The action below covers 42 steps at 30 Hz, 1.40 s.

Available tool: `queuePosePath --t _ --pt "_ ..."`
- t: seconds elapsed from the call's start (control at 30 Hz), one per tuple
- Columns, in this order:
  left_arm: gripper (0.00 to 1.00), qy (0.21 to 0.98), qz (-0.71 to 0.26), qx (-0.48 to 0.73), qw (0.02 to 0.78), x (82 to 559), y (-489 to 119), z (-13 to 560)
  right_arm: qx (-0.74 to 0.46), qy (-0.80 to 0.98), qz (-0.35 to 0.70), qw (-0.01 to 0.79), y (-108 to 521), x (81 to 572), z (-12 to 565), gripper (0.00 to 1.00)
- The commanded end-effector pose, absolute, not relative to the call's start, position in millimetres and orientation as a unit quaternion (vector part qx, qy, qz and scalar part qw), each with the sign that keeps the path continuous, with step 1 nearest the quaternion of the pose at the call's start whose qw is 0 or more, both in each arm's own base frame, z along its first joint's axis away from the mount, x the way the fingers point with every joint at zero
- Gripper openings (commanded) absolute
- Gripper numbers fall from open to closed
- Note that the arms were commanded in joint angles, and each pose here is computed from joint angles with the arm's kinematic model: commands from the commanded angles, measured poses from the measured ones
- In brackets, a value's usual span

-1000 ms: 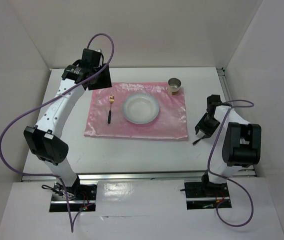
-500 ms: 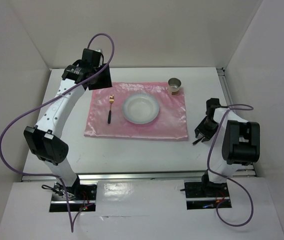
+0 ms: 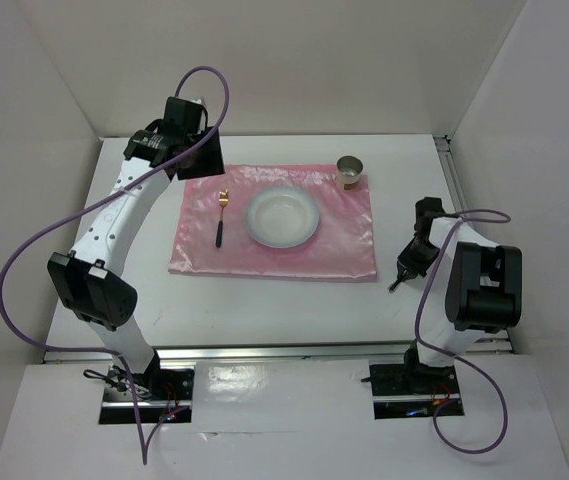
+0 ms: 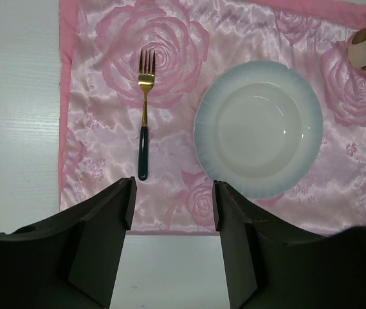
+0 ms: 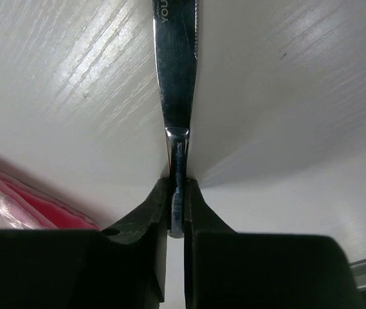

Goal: Set the dinner table for one person

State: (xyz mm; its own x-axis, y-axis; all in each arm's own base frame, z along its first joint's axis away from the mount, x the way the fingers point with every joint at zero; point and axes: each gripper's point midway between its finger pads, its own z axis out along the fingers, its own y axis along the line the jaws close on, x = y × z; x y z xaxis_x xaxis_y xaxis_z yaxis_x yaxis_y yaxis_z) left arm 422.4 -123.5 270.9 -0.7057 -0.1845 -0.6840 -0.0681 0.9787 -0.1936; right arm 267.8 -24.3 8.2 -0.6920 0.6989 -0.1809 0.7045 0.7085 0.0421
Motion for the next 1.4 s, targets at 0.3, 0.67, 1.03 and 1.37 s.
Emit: queuePosePath --t 0.3,0.67,1.03,1.37 --pt "0.68 0.913 -0.078 -0.063 0.395 422.9 -120.0 282.9 0.377 0.911 -0.033 0.161 -39.8 280.4 17.7 0.02" --pt "0.68 0.911 -0.075 -0.066 0.401 423.2 -118.1 288.6 0.378 0.9 -0.02 0.218 -40.6 296.5 62.2 0.02" --pt "0.68 0.909 -0.077 -0.066 0.405 423.9 -118.4 292.2 0.264 0.928 -0.023 0.262 12.7 335.2 114.6 0.02" --pt "0.68 0.908 -0.075 -0.07 0.405 425.0 -114.4 292.2 0.125 0.968 0.023 0.216 98.4 358.2 94.7 0.02"
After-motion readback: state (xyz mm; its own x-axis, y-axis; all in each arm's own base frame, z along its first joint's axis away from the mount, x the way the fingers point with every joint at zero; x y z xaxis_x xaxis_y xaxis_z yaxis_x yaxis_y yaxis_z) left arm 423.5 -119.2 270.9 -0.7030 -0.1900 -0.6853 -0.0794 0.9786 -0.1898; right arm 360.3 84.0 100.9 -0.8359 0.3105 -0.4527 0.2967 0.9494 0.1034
